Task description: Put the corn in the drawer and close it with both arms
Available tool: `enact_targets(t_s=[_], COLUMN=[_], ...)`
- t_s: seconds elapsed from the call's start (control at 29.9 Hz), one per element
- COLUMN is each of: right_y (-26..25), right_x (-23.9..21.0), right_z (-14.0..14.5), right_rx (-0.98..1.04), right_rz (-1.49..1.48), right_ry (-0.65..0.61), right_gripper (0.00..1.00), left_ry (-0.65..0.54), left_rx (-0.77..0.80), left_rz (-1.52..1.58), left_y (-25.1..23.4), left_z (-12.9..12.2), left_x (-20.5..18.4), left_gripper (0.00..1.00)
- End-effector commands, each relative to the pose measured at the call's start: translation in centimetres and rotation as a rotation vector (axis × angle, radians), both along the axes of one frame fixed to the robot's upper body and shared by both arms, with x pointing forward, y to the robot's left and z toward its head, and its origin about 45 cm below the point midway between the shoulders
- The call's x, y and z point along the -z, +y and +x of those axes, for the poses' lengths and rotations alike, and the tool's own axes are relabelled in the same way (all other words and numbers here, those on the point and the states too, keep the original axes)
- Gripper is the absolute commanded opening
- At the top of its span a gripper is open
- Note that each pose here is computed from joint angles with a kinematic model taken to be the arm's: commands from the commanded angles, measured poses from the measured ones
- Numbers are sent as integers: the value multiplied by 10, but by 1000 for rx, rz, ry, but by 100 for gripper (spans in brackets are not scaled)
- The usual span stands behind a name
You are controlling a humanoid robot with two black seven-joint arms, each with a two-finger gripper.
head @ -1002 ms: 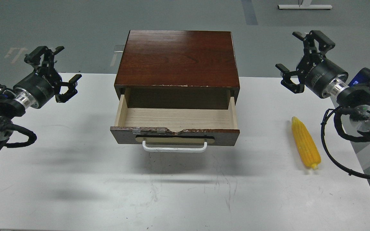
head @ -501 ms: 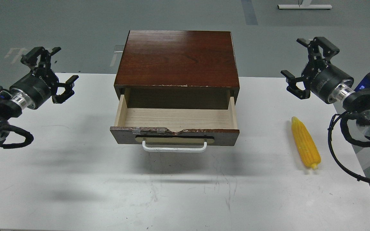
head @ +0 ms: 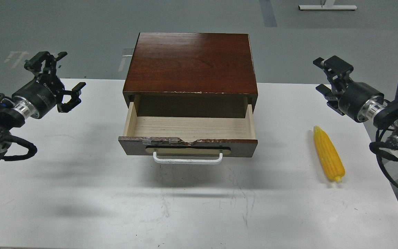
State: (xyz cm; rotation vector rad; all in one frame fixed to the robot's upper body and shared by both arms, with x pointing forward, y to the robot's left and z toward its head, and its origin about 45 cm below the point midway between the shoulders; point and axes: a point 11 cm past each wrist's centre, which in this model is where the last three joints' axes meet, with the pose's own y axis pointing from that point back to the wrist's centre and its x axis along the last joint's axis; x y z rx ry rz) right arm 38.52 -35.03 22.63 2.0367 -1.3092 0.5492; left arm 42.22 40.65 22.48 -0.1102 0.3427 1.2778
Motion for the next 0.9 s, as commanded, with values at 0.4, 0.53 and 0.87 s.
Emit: enact_targets(t_s=[0.4, 0.53, 0.87], right_y=[-40, -56, -40], right_x=[76, 86, 129], right_z=[-67, -74, -90], right_rx=[-150, -164, -231], right_rz=[-510, -582, -608], right_ry=[129, 143, 198], right_gripper=[92, 89, 72], left_ry=[26, 35, 48], left_rx=[-3, -8, -19], left_rz=[-8, -7, -7], left_y=[-2, -1, 4], left_z=[-7, -9, -14], left_x=[14, 18, 24], left_gripper=[98, 98, 98])
